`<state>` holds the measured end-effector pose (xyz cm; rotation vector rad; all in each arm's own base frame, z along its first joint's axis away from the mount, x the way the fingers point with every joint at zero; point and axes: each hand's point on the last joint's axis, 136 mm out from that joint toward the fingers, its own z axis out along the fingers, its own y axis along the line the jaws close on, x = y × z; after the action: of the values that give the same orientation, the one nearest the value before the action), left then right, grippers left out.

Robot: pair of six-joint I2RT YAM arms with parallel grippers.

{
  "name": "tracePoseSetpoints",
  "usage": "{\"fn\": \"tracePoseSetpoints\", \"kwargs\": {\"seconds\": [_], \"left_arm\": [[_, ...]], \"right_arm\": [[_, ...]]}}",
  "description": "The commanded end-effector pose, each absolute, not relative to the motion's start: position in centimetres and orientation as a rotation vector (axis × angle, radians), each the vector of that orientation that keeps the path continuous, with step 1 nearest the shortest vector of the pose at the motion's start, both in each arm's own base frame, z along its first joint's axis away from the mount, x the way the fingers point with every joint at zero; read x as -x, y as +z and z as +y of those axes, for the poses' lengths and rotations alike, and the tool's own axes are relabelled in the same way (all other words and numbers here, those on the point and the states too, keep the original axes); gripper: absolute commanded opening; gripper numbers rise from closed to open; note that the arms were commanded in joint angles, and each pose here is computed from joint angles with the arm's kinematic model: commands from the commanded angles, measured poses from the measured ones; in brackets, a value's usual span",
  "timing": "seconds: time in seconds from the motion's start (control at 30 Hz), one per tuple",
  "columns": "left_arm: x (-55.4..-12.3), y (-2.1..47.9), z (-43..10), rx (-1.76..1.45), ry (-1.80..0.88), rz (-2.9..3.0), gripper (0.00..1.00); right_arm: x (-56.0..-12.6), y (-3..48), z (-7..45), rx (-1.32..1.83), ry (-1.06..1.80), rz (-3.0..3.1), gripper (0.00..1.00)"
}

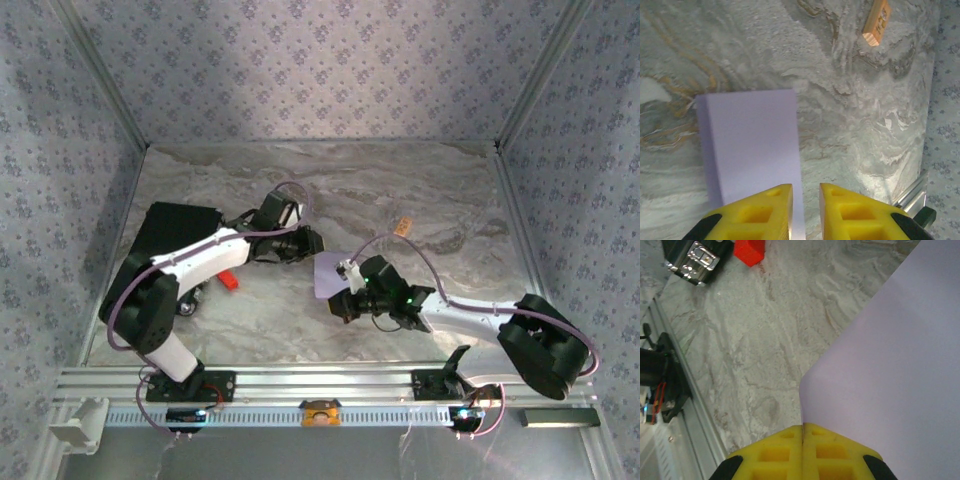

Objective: Fold a paper plane with a square sheet of paper (pick it up from the middle)
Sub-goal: Third fold the triangle at the center of the table.

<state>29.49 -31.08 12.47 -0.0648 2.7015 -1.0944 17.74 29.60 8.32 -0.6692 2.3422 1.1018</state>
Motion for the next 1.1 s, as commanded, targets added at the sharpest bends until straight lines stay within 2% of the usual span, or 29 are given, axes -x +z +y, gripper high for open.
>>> {"fn": "tracePoseSetpoints", "kwargs": {"seconds": [0.0,0.23,0.67,0.87,1.07], "left_arm": [[-29.7,12.3,-32.5,-0.022,-1.166,2.72,0.18],[-29.3,9.0,-34.8,-0.056,-1.246,2.79,0.12],[-27.5,2.2,-35.1,-0.087,-1.094,2.97,0.09],[-26.8,0.9,-35.3,-0.202,-0.972,3.018,0.1],[-26.5,0.4,-35.9,-0.24,-1.006,3.027,0.09]], "right_arm": [[-16.5,9.1,30.0,0.719,1.207,2.31,0.0],[-16.4,7.9,28.8,0.724,1.139,2.332,0.0],[-16.8,6.8,28.3,0.693,1.092,2.393,0.0],[-17.1,6.6,28.6,0.703,1.083,2.411,0.0],[-18.2,6.2,28.3,0.665,1.042,2.431,0.0]]}}
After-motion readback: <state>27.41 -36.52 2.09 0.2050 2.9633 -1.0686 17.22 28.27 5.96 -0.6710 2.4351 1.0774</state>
